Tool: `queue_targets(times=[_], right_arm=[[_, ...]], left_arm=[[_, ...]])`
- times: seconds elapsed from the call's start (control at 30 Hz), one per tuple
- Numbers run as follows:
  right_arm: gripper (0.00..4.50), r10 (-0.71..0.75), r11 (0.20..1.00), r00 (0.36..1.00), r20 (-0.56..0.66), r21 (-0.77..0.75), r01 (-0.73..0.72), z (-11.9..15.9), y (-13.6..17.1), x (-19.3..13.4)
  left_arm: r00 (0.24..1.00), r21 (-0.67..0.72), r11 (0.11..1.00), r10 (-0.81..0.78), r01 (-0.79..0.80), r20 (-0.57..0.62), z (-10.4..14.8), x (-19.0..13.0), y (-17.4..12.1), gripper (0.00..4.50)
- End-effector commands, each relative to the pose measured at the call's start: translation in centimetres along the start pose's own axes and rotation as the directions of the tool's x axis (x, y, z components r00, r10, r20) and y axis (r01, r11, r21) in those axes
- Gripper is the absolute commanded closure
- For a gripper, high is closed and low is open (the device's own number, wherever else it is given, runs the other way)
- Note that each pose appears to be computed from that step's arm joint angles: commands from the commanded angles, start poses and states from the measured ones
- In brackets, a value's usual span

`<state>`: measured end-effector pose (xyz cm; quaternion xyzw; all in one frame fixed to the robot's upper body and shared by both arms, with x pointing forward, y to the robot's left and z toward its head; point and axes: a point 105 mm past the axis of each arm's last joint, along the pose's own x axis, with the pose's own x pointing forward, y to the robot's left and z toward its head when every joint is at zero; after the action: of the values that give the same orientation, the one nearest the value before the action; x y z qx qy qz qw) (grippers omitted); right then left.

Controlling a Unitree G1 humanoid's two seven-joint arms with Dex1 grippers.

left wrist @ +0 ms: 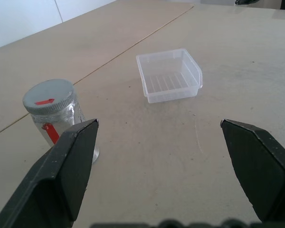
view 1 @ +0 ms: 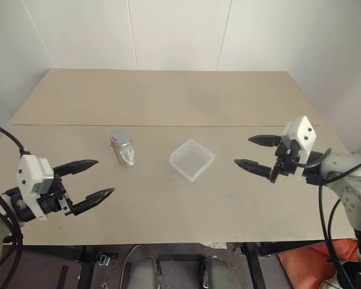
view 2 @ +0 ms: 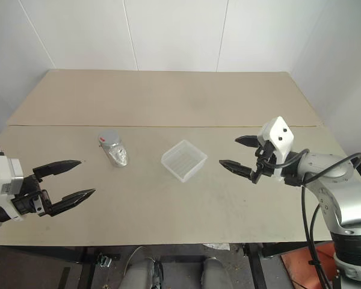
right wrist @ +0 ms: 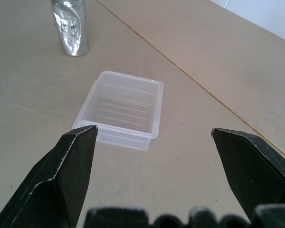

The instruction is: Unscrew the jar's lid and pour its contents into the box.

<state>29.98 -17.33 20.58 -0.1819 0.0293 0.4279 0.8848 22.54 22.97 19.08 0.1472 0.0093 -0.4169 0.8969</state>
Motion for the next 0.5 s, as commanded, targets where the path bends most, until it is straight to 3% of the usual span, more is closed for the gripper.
queue_targets(times=[0.03,0.3,0.5], right_arm=[[0.0,-0.02,0.999,0.999,0.028,-0.03,0.02,0.9,0.0,-0.5],[0.0,-0.032,0.997,0.999,0.038,-0.067,0.034,1.3,-0.9,0.1],[0.0,0.053,0.993,0.996,0.073,-0.106,-0.045,2.6,0.4,1.5]], left_arm=[[0.999,0.038,0.999,0.014,-0.015,0.033,0.7,0.2,0.1,0.02],[0.991,0.029,0.991,0.13,-0.131,0.02,-0.4,-1.4,-0.2,0.02],[0.951,0.003,0.953,0.303,-0.304,0.057,-2.2,0.3,2.3,0.02]])
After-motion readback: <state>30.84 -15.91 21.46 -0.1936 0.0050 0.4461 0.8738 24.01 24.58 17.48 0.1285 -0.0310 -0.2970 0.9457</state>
